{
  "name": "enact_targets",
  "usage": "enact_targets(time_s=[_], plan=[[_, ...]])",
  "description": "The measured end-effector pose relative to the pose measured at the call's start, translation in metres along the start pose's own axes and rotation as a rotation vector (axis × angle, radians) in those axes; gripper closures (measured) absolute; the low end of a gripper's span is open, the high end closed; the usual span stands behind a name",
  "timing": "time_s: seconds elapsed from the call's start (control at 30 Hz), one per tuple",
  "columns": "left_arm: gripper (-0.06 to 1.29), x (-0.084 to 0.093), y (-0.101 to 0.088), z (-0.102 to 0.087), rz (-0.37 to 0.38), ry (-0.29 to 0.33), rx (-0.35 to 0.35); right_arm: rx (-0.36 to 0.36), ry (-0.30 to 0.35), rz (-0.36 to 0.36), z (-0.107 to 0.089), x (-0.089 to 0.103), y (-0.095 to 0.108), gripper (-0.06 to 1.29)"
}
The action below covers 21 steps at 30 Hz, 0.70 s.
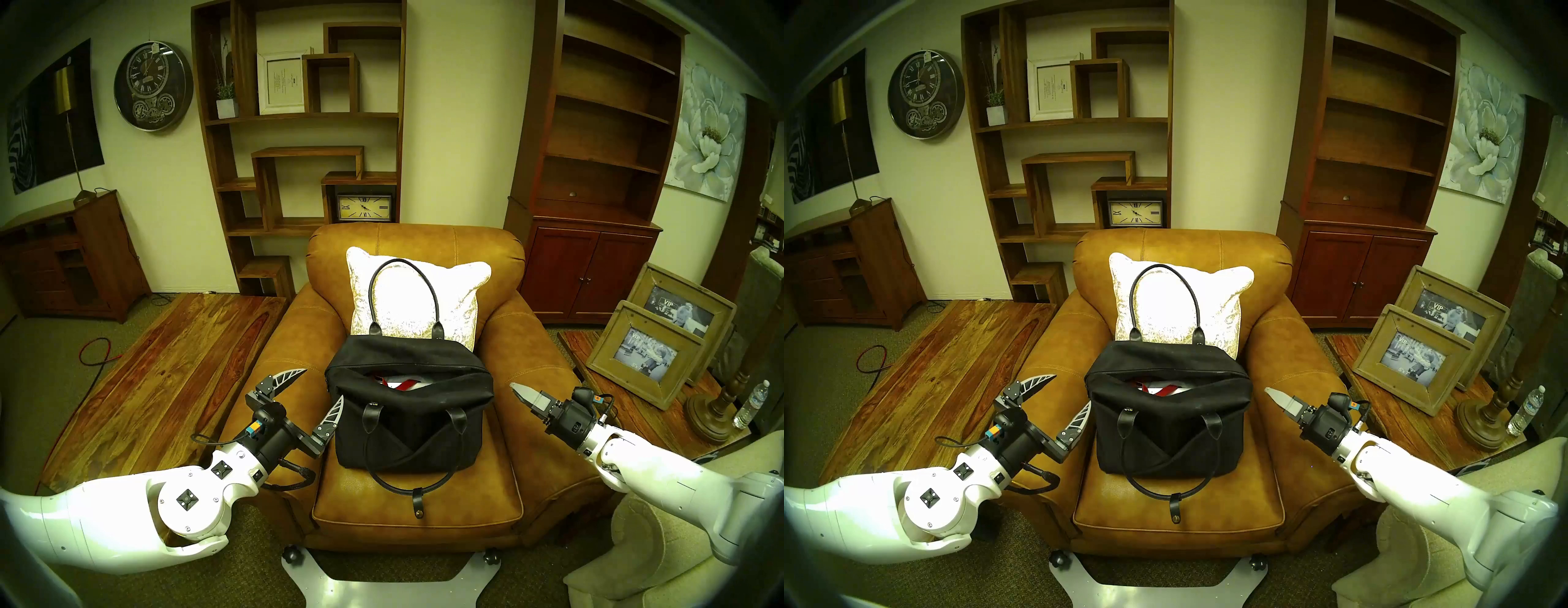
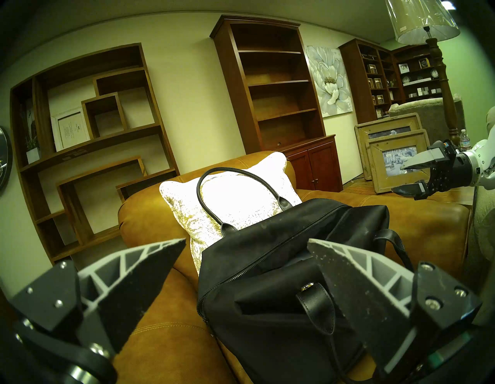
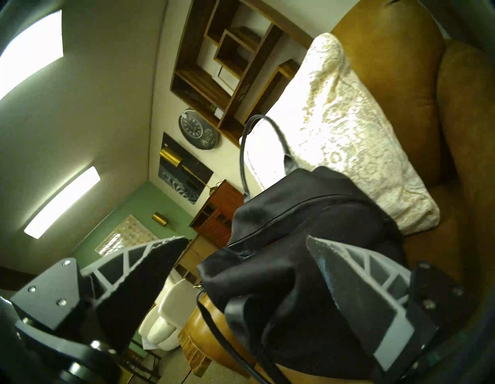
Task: Close a bag with a zipper
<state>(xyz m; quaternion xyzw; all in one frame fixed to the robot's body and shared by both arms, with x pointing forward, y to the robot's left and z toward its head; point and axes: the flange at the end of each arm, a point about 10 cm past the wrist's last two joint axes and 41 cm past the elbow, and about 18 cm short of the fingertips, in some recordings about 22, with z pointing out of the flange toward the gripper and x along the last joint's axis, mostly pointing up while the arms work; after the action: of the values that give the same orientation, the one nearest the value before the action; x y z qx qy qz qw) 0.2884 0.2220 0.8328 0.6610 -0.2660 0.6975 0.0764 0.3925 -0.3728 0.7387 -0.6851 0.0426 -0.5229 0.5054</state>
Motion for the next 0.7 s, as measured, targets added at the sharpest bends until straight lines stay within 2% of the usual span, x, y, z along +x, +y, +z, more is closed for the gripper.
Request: enact_targets(time_s=[0.17, 0.33, 0.5, 0.7], plan=[[-0.04, 0.0, 0.0, 0.0, 0.001, 0.0, 0.0, -0.028, 0.067, -0.011, 0.007, -0.005, 0.009, -0.02], [-0.04, 0.0, 0.0, 0.0, 0.001, 0.0, 0.001, -0.062, 0.127, 0.011, 0.018, -0.015, 0.017, -0.02], [-0.04, 0.0, 0.0, 0.0, 0.002, -0.001, 0.001, -0.092, 0.207, 0.06, 0.026, -0.023, 0.026, -0.02], [-0.04, 0.0, 0.0, 0.0, 0.002, -0.001, 0.001, -0.121, 0.286, 0.129, 0.025, -0.032, 0.037, -0.02]])
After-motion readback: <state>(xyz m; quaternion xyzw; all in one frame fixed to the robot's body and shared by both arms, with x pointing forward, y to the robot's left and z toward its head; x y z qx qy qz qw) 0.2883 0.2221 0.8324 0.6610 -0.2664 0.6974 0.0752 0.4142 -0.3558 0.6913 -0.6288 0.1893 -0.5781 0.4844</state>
